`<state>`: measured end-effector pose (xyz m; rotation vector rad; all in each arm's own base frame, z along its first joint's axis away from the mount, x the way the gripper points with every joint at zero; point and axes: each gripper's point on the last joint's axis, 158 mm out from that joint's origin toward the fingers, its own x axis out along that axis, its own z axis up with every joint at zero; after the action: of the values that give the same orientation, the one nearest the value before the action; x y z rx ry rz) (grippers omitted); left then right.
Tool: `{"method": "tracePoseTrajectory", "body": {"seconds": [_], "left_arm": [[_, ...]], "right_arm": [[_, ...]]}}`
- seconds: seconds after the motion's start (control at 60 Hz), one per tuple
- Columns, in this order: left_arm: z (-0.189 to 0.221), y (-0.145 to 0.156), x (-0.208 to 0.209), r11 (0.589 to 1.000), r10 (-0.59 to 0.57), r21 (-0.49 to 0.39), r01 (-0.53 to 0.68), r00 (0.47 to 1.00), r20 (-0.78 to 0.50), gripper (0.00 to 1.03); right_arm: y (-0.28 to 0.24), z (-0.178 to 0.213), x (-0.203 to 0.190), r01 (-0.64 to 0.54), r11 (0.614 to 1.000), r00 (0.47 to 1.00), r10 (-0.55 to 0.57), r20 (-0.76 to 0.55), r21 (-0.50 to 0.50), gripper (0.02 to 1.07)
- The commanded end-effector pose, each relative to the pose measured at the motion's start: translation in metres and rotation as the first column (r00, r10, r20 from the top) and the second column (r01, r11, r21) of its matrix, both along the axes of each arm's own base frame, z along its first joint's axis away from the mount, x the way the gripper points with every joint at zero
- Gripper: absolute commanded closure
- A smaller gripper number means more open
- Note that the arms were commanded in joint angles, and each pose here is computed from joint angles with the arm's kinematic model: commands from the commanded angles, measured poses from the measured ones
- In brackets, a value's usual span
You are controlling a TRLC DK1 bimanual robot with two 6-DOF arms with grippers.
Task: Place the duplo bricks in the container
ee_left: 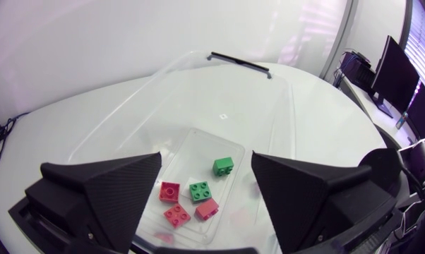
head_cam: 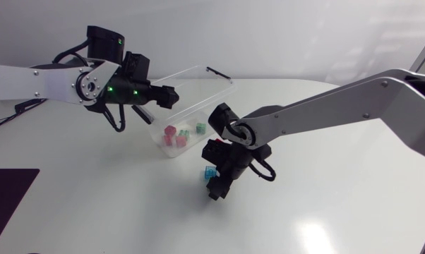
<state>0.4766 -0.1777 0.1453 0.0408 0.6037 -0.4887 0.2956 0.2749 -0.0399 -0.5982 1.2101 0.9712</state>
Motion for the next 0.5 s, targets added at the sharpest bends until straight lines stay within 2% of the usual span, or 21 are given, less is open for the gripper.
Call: {"method": "tracePoseTrajectory", "body": {"seconds": [0.0,0.167,0.283,0.483], "left_arm": [[0.039,0.004,-0.001,0.999,0.019,-0.038,-0.017,0.997,0.076,0.11],[0.053,0.009,-0.014,0.999,0.021,-0.043,-0.017,0.995,0.102,0.11],[0.063,0.016,-0.025,0.999,0.028,-0.046,-0.022,0.992,0.124,0.11],[0.070,0.030,-0.047,0.998,0.045,-0.050,-0.039,0.988,0.146,0.11]], "right_arm": [[-0.002,-0.008,-0.002,-0.019,1.000,1.000,0.019,-0.023,-0.016,0.50],[-0.001,-0.012,-0.006,-0.026,0.999,0.999,0.025,-0.038,-0.023,0.75],[-0.001,0.003,-0.007,-0.019,1.000,1.000,0.019,-0.024,0.002,0.91],[-0.004,0.052,0.000,0.006,0.999,0.999,-0.009,0.042,0.052,0.91]]}}
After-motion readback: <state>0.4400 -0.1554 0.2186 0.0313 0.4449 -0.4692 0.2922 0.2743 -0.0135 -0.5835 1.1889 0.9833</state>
